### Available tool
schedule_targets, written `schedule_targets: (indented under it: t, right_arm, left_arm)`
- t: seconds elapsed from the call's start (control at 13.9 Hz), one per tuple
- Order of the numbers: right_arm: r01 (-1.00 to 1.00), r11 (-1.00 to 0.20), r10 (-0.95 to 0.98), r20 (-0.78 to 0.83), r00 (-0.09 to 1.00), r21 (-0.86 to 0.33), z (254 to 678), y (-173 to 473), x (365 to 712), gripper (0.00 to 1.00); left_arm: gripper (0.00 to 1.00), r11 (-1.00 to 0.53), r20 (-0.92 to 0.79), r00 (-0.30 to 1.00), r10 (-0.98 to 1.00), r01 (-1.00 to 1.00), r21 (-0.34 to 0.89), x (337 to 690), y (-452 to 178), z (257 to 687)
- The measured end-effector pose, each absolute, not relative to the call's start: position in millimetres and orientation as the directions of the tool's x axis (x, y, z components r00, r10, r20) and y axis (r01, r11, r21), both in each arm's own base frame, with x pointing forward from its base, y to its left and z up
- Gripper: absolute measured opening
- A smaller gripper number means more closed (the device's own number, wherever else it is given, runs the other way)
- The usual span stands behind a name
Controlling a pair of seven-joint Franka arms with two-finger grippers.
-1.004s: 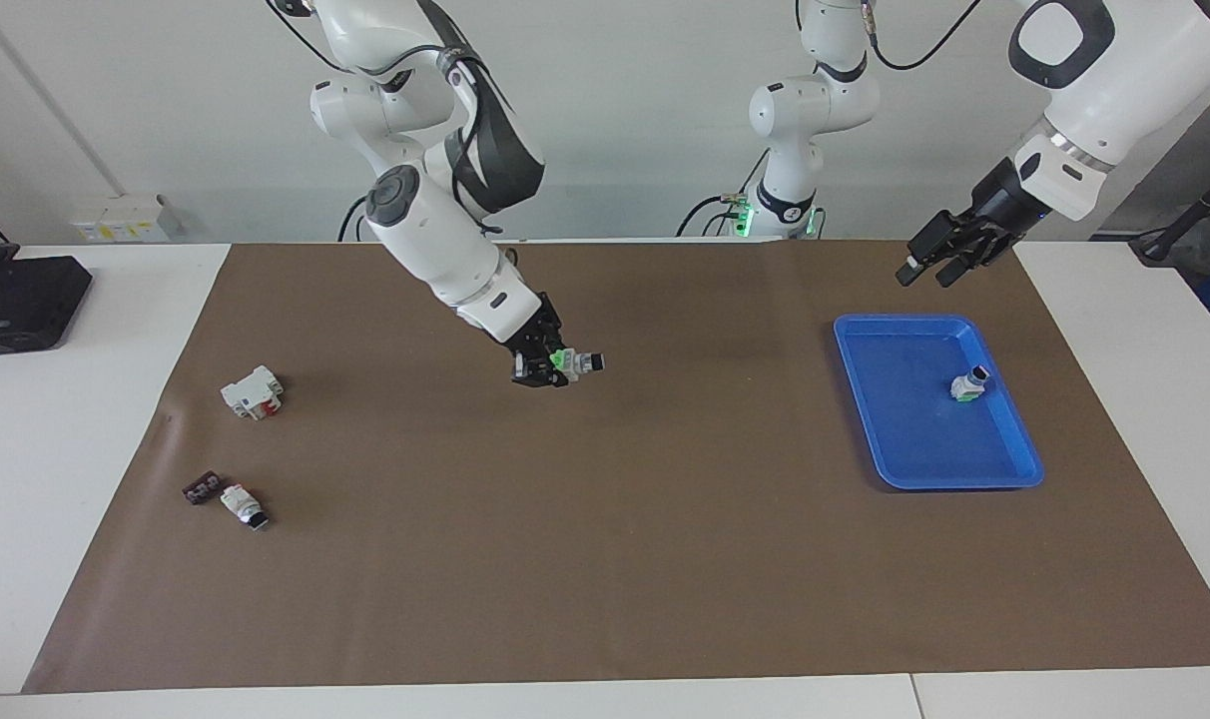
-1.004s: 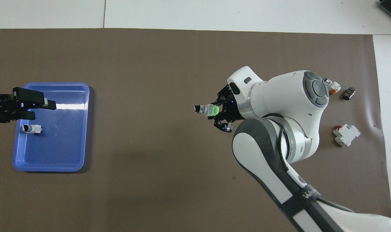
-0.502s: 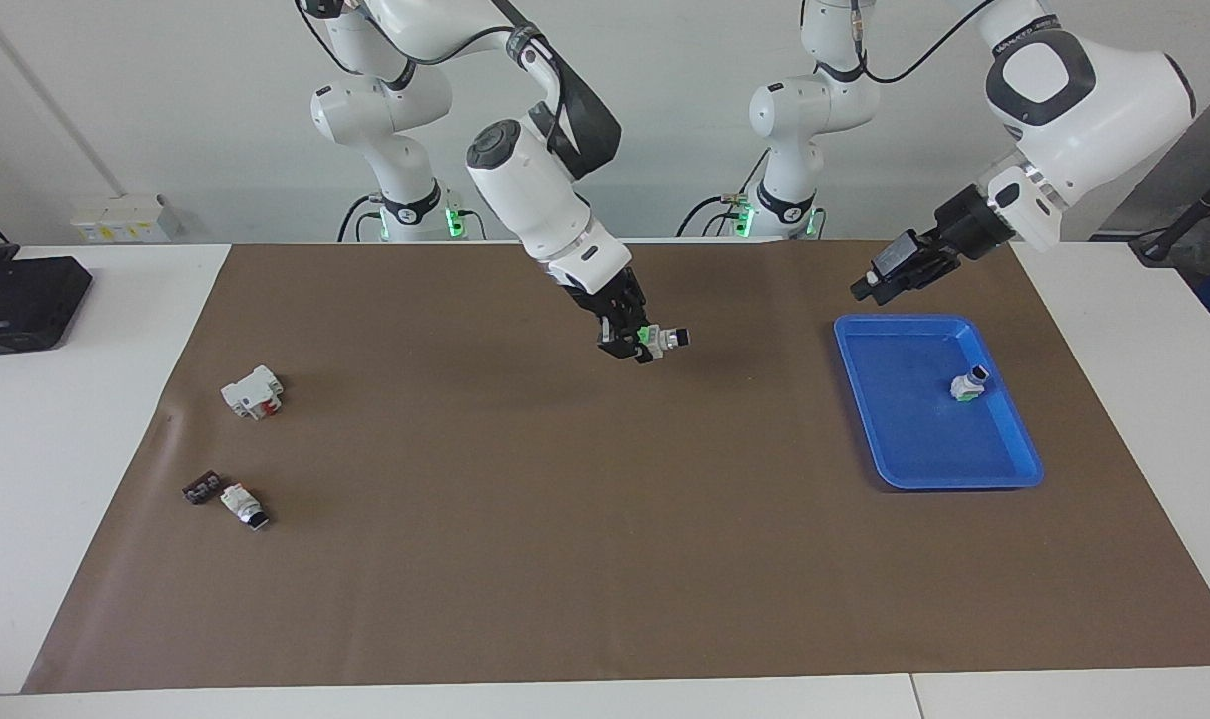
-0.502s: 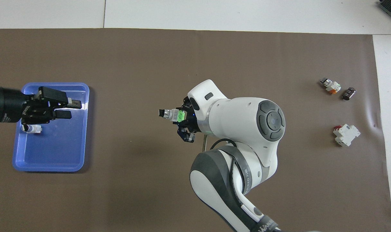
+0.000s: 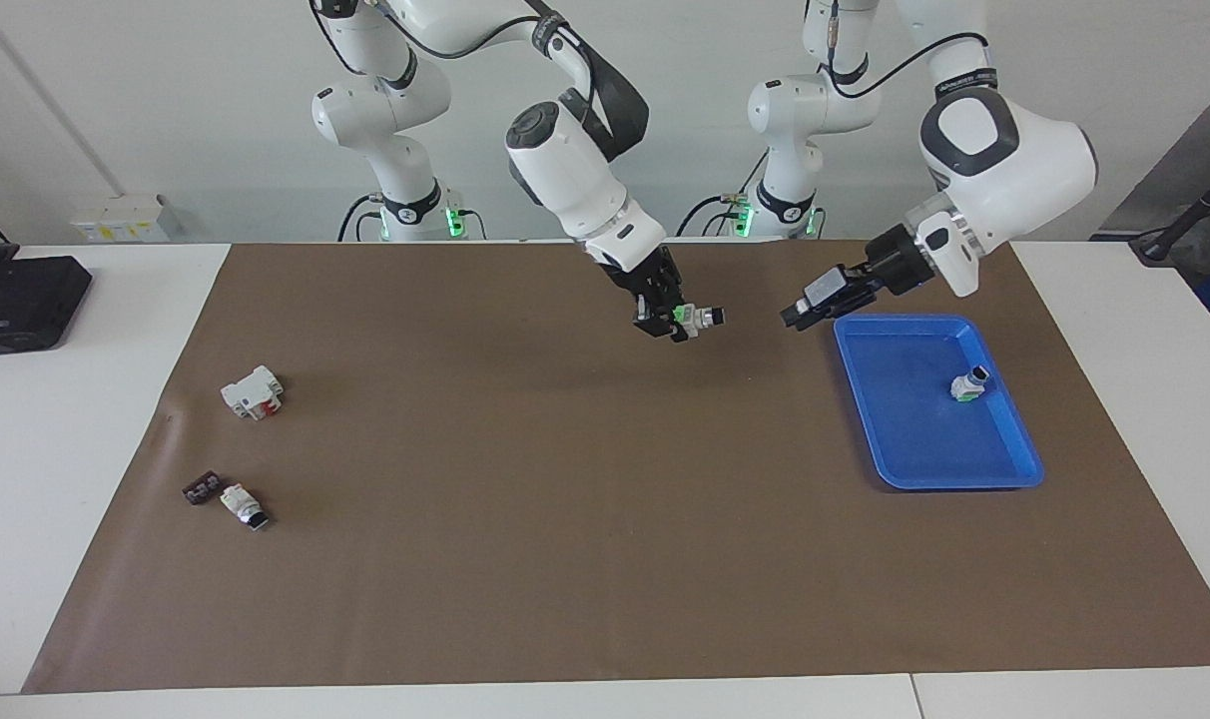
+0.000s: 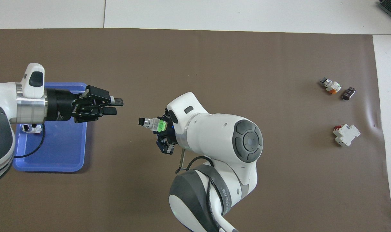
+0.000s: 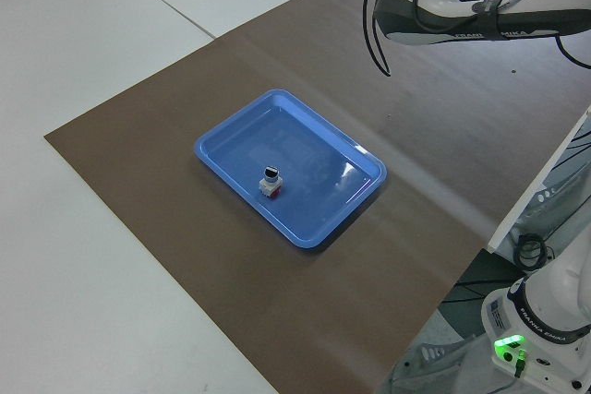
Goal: Turn and place switch with both arms
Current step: 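Close the left gripper on the switch held by the right gripper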
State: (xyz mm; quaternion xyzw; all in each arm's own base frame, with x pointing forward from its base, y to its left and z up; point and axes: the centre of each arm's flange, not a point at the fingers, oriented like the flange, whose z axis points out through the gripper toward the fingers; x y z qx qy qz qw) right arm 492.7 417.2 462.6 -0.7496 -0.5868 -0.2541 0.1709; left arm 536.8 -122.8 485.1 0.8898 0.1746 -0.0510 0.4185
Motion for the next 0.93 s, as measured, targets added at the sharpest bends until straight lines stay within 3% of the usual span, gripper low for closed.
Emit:
schedule_targets:
  t: [0.29,0.5,0.93]
  right_arm:
    - [0.966,-0.256,0.791,0.583,0.184,0.043,462.8,418.5,492.0,0.41]
    - [0.965,-0.258,0.791,0.583,0.185,0.043,462.6,417.9,492.5,0.41]
    - [0.965,-0.258,0.791,0.583,0.185,0.043,462.5,417.9,492.6,0.41]
  left_arm:
    - [0.46,-0.574,-0.279,0.928,0.248,0.372,0.730,531.4,-137.4,471.1]
    - [0.40,-0.560,-0.337,0.917,0.212,0.397,0.727,527.1,-118.9,471.5]
    - [0.39,-0.556,-0.361,0.914,0.186,0.401,0.728,523.0,-112.6,473.9]
